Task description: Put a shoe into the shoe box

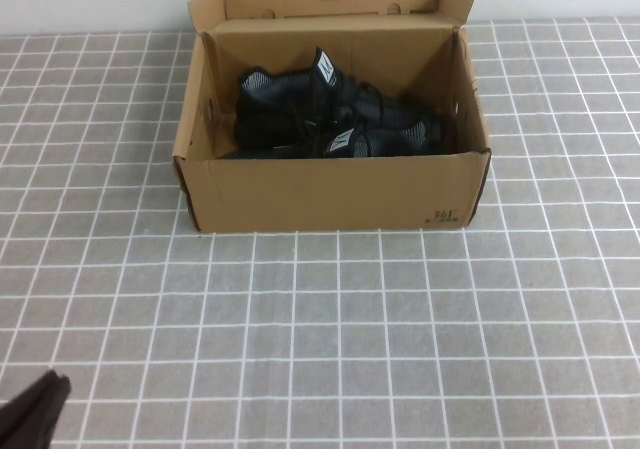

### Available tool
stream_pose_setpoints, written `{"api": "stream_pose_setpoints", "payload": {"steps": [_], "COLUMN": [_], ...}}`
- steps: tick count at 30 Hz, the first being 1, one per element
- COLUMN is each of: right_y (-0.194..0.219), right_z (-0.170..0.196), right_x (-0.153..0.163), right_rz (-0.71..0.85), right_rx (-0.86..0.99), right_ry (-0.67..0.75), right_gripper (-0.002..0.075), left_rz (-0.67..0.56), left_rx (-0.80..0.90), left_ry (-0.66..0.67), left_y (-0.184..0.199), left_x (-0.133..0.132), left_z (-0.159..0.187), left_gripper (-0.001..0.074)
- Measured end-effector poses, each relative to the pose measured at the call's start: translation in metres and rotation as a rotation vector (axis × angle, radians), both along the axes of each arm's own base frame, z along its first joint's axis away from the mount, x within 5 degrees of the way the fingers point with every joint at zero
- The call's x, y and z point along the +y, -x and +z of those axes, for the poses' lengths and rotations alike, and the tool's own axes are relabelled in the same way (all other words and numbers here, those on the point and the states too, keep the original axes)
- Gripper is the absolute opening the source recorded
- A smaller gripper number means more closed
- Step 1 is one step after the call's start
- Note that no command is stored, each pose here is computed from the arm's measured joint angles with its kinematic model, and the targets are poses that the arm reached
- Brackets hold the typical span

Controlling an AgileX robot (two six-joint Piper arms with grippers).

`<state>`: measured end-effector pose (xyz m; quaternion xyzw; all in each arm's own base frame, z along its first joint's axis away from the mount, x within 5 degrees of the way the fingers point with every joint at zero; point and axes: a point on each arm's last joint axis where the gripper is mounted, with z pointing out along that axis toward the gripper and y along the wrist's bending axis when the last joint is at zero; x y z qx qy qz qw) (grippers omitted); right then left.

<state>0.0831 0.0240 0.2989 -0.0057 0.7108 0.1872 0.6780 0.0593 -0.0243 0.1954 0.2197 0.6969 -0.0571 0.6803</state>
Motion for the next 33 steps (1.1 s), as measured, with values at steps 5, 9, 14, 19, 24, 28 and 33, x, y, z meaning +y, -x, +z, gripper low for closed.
{"api": "stream_pose_setpoints", "payload": {"steps": [5,9,14,19,24,28,33], "right_y": [-0.001,-0.001,-0.001,-0.001,0.004,0.009,0.020], "right_z": [0.000,-0.001,-0.001,-0.001,-0.002,-0.022,-0.056], "right_x": [0.000,0.000,0.000,0.000,-0.007,-0.016,-0.020], "right_rz": [-0.002,-0.002,-0.002,-0.002,-0.075,-0.176,-0.231], "right_rx": [0.001,0.003,0.003,0.003,-0.022,-0.013,-0.047], "right_ry": [-0.002,-0.001,-0.001,-0.001,0.004,0.028,0.065], "right_gripper": [-0.0016,-0.0016,-0.0016,-0.0016,-0.0016,-0.0016,-0.0016], "left_rz": [0.005,0.007,0.008,0.009,0.009,0.009,0.009], "left_rx": [0.138,0.208,0.251,0.257,0.257,0.257,0.257], "left_ry": [-0.055,-0.083,-0.101,-0.103,-0.103,-0.103,-0.103], "left_y": [0.002,0.003,0.004,0.005,0.005,0.005,0.005], "left_x": [0.001,0.002,0.003,0.003,0.003,0.003,0.003], "left_z": [-0.013,-0.020,-0.024,-0.025,-0.025,-0.025,-0.025], "left_gripper": [-0.0001,-0.0001,-0.0001,-0.0001,-0.0001,-0.0001,-0.0001]}}
